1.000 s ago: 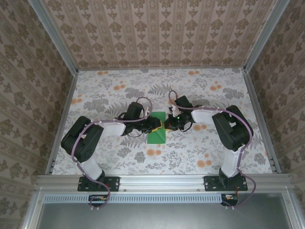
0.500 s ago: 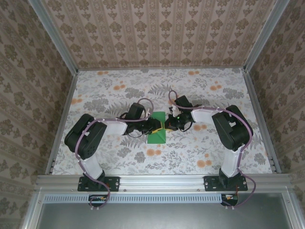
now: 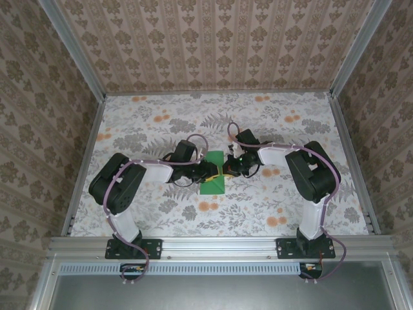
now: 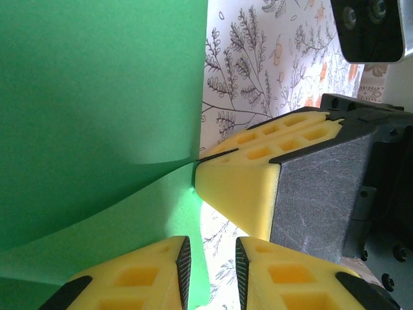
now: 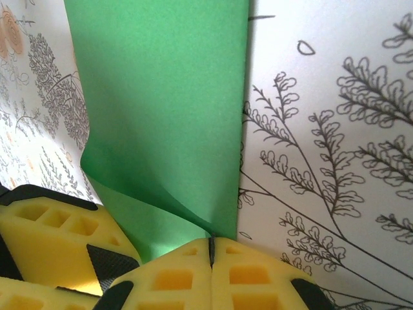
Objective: Fold a paper plane with a square sheet of paper (pick it up from the middle)
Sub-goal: Fold the triangle a second time at the center of the table.
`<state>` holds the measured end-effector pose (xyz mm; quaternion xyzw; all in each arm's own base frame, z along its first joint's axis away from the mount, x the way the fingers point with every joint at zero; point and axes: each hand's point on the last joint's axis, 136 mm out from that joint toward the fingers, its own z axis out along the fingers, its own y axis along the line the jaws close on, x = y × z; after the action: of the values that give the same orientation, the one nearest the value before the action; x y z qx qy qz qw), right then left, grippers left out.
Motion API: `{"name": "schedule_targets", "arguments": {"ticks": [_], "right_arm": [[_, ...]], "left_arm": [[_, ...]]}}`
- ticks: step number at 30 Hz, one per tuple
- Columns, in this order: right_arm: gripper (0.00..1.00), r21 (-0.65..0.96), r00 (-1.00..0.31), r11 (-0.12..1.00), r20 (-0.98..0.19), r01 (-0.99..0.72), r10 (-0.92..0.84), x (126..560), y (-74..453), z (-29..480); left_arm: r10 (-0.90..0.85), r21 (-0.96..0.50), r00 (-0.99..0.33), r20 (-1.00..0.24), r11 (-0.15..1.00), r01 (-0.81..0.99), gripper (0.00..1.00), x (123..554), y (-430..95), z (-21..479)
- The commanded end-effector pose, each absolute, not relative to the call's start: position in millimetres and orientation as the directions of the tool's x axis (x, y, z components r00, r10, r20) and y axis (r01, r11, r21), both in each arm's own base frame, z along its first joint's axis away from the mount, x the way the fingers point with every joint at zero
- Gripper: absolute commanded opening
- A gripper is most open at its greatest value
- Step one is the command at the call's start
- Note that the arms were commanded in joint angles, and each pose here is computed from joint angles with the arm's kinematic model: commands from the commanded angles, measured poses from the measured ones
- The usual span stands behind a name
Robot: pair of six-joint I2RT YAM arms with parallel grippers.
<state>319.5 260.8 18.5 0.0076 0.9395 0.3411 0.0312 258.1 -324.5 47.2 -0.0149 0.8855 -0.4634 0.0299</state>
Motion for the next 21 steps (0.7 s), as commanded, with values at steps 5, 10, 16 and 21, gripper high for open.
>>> {"name": "schedule_targets", "arguments": {"ticks": [5,10,16,21], "right_arm": [[0.07,0.616,-0.999,0.788,-0.042,-0.01,0.02,317.1,258.9,10.7],[0.07,0.604,-0.999,0.797,-0.037,-0.003,0.024,316.7,256.6,8.0],[0.07,0.6,-0.999,0.8,-0.038,-0.004,0.024,315.9,255.8,8.2],[0.07,0.606,-0.999,0.795,-0.048,-0.01,0.024,316.2,256.4,13.3]], "left_arm": [[-0.036,-0.815,-0.998,-0.045,0.579,0.016,0.28,258.6,-324.7,41.9],[-0.034,-0.814,-0.999,-0.038,0.581,0.011,0.28,258.6,-325.2,40.1],[-0.032,-0.813,-0.999,-0.033,0.583,0.008,0.28,258.5,-325.4,38.2],[-0.032,-0.812,-0.999,-0.032,0.583,0.007,0.27,258.5,-325.4,37.5]]}}
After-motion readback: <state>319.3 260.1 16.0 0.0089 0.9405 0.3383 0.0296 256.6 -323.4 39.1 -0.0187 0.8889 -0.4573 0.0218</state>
